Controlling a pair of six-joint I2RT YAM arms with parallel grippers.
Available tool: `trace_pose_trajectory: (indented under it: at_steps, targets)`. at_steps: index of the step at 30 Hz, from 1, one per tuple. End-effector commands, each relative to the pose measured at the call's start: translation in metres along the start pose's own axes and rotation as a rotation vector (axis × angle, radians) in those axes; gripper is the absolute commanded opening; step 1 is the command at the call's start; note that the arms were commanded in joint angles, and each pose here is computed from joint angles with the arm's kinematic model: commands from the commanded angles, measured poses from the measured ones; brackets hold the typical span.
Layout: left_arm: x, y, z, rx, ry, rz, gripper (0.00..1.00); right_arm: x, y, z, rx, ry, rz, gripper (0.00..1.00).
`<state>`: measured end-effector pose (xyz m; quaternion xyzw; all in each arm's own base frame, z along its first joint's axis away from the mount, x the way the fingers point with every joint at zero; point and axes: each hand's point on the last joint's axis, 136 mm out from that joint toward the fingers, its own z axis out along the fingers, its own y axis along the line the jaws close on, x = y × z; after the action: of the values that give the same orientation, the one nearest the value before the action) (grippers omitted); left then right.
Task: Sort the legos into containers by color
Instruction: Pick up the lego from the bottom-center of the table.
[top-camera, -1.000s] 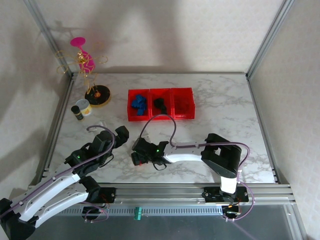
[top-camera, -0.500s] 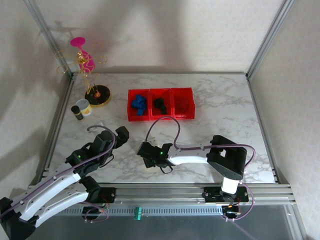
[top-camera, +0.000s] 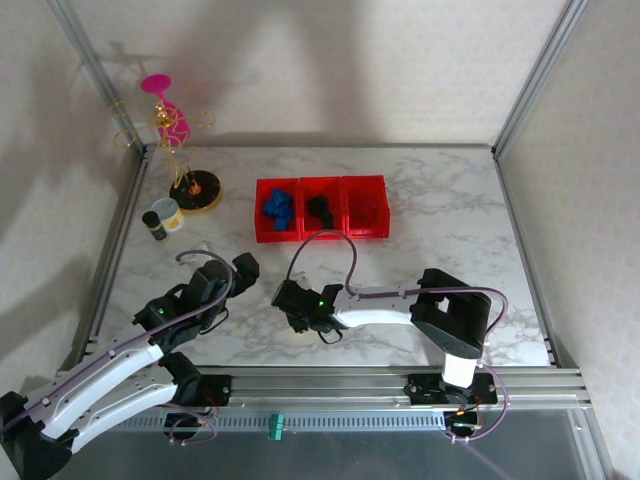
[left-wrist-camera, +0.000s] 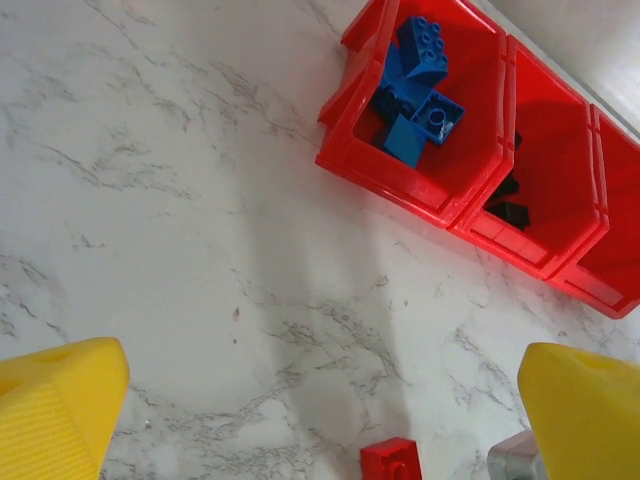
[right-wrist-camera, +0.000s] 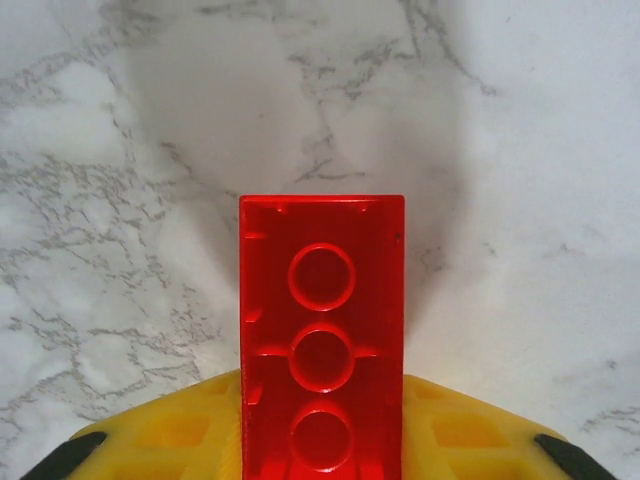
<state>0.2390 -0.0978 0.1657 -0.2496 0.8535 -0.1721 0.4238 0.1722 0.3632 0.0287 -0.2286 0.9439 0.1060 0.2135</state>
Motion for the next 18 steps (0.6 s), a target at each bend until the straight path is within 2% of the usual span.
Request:
trace_pose_trajectory:
  at_steps: [1, 7, 12, 18]
  targets:
    - [-0.006, -0.018, -0.001, 0.046, 0.006, -0.016, 0.99, -0.018, -0.005, -0.014, -0.032, -0.051, 0.036, 0.25]
    - [-0.004, -0.036, 0.004, 0.081, 0.038, 0.005, 1.0, -0.041, -0.034, -0.032, -0.04, -0.109, 0.095, 0.21]
    - [0.003, -0.056, 0.012, 0.133, 0.076, 0.015, 1.0, -0.069, -0.081, -0.048, -0.009, -0.186, 0.179, 0.2]
    - [0.012, -0.08, 0.021, 0.165, 0.104, 0.045, 1.0, -0.125, -0.146, -0.069, 0.054, -0.338, 0.282, 0.2]
